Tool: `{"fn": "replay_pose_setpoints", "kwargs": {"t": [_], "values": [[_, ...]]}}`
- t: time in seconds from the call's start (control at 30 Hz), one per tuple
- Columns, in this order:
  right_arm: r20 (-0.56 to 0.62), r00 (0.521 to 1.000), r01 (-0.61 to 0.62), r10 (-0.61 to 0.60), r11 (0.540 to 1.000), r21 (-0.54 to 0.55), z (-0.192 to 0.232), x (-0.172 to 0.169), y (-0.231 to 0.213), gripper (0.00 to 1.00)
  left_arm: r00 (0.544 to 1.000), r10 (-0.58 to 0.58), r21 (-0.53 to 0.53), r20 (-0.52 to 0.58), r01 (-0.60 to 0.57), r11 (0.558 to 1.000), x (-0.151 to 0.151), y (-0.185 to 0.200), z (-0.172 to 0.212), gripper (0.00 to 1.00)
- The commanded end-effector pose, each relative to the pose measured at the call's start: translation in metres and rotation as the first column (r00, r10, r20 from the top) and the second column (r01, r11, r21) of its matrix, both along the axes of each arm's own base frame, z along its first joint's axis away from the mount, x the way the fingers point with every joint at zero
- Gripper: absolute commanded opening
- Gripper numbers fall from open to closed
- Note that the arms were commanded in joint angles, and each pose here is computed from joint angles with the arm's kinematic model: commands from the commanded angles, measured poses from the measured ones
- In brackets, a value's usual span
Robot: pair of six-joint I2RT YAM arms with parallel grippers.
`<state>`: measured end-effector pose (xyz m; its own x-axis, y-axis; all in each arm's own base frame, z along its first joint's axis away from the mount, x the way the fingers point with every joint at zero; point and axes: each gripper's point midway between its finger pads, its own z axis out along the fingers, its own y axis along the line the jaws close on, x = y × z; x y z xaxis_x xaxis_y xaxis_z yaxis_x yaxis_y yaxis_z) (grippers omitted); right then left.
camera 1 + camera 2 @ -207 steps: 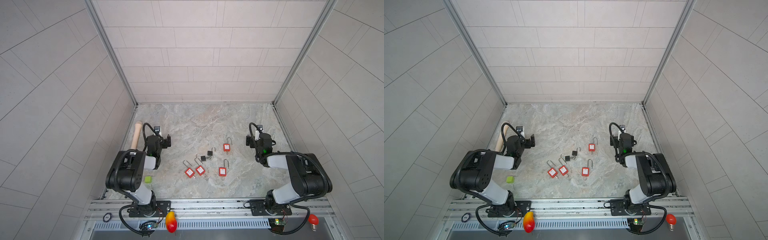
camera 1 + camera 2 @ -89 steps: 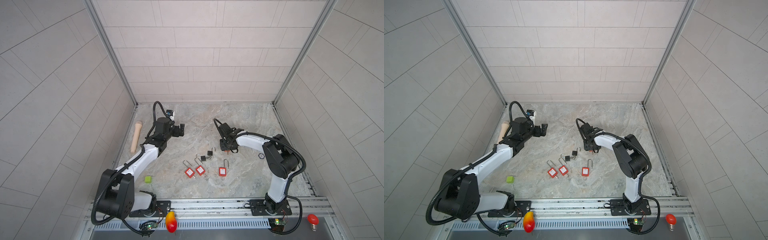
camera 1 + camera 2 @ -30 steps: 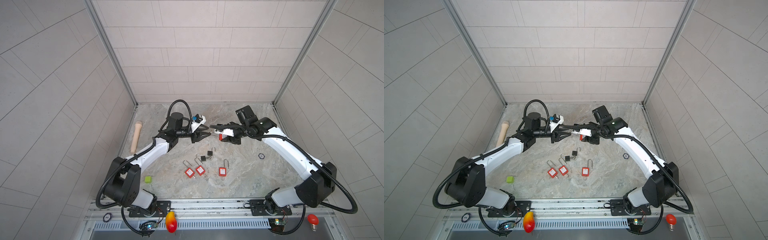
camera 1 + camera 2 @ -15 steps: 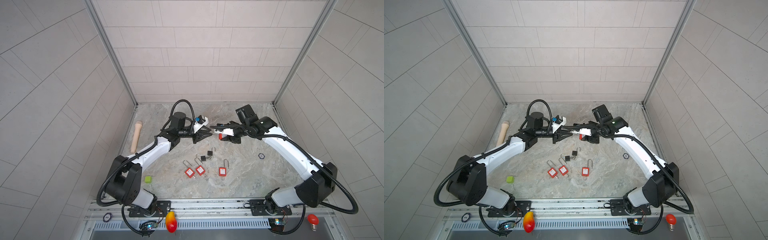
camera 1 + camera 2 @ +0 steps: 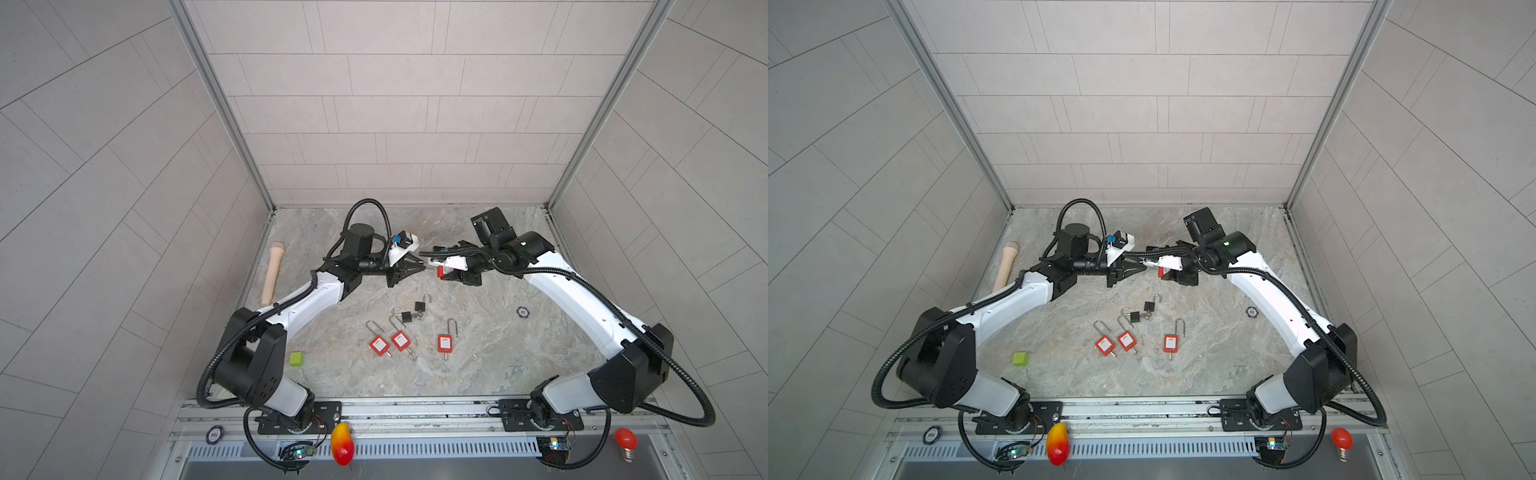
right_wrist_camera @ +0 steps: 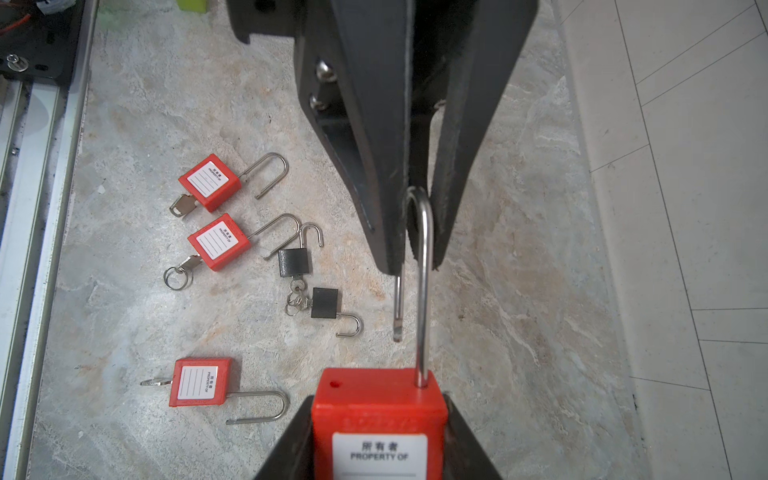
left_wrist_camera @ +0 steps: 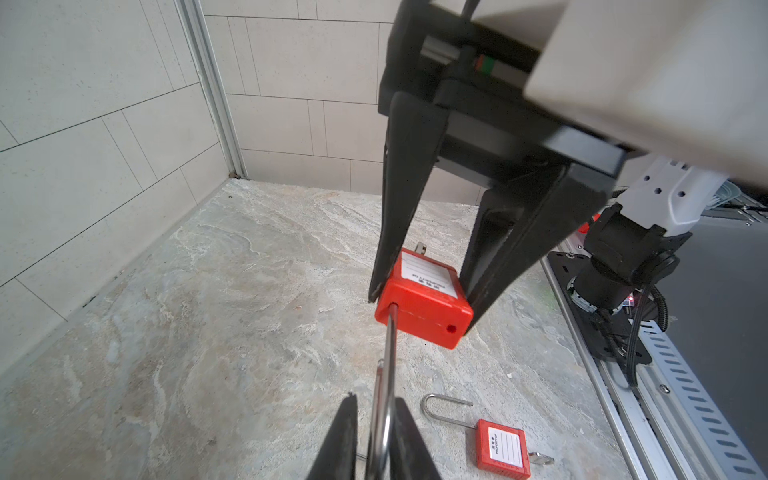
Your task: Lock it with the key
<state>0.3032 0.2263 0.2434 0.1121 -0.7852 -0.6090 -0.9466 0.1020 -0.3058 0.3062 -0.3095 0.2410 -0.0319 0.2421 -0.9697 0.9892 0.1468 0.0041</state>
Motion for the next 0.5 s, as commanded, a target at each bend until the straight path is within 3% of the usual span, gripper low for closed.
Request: {"fn": "replay_pose_setpoints", "kwargs": {"t": [0.0,0.47], "values": [[0.024,0.999,-0.026,0.026,1.000,0.002,0.0098,-0.0003,0.0028,0.29,0.998,-0.033,-0.024,0.051,0.034,0.999,-0.0017,-0.0052,0.0169,0.19],[0.027,0.999,-0.027,0.028,0.999,-0.026,0.0028,0.0015,0.0008,0.29,0.999,-0.029,-0.025,0.044,0.030,0.999,-0.0023,-0.0057,0.0174,0.12]]}}
